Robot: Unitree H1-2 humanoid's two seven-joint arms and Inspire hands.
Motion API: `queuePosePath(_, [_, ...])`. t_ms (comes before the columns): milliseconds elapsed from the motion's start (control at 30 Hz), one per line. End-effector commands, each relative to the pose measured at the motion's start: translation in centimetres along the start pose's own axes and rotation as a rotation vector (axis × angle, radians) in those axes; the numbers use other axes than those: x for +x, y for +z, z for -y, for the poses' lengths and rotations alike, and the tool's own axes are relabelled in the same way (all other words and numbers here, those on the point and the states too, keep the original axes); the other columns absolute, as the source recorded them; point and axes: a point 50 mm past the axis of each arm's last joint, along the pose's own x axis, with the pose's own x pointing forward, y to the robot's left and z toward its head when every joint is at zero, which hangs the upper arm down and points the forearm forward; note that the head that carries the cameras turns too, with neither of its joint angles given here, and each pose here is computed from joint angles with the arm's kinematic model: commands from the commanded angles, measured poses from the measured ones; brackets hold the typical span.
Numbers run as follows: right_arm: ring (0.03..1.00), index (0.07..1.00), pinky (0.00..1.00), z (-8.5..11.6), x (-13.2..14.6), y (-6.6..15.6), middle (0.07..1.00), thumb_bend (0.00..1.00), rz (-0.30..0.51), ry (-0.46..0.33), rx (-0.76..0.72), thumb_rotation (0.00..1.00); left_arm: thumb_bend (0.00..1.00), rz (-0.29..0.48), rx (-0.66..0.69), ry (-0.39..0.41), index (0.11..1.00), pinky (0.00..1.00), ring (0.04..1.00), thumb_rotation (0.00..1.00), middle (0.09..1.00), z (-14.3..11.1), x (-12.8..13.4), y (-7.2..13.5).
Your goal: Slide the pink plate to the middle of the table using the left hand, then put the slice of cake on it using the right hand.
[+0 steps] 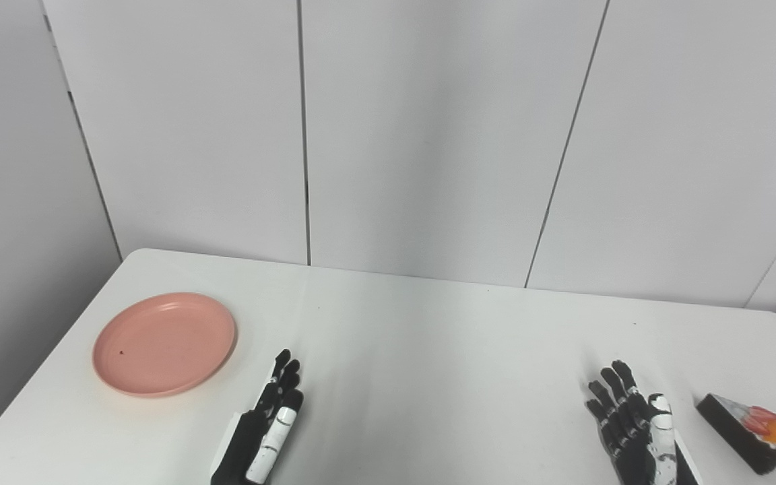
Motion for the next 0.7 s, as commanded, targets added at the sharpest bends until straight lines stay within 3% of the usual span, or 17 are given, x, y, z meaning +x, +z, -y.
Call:
queuePosePath(0, [0.962, 0.989, 0.98, 1.0, -1.6, -1.9, 0.987, 0.75, -0.036, -0.028, 0.02, 1.0, 0.65, -0.013, 0.0, -0.03, 1.0, 1.0, 1.0, 0.86, 1.0, 1.1, 0.1, -0.9])
queuePosePath(433, [0.95, 0.979, 0.96, 1.0, -1.2, -2.3, 0.971, 0.78, -0.044, -0.029, 0.03, 0.99, 0.65, 0.0, 0.013, -0.03, 1.0, 0.99, 1.0, 0.88, 1.0, 1.0, 0.5, -1.5])
queuePosePath(533, [0.953, 0.982, 0.96, 0.8, -1.3, -2.5, 0.972, 0.77, -0.048, -0.027, 0.032, 1.0, 0.64, 0.046, 0.029, -0.01, 1.0, 0.98, 0.995, 0.87, 1.0, 0.6, 0.5, -1.6])
queuePosePath(667, [0.954, 0.982, 0.95, 0.4, -1.4, -2.7, 0.972, 0.79, -0.058, -0.026, 0.038, 0.99, 0.75, 0.149, 0.043, 0.002, 1.0, 0.97, 0.981, 0.88, 0.997, 0.0, 0.6, -0.7])
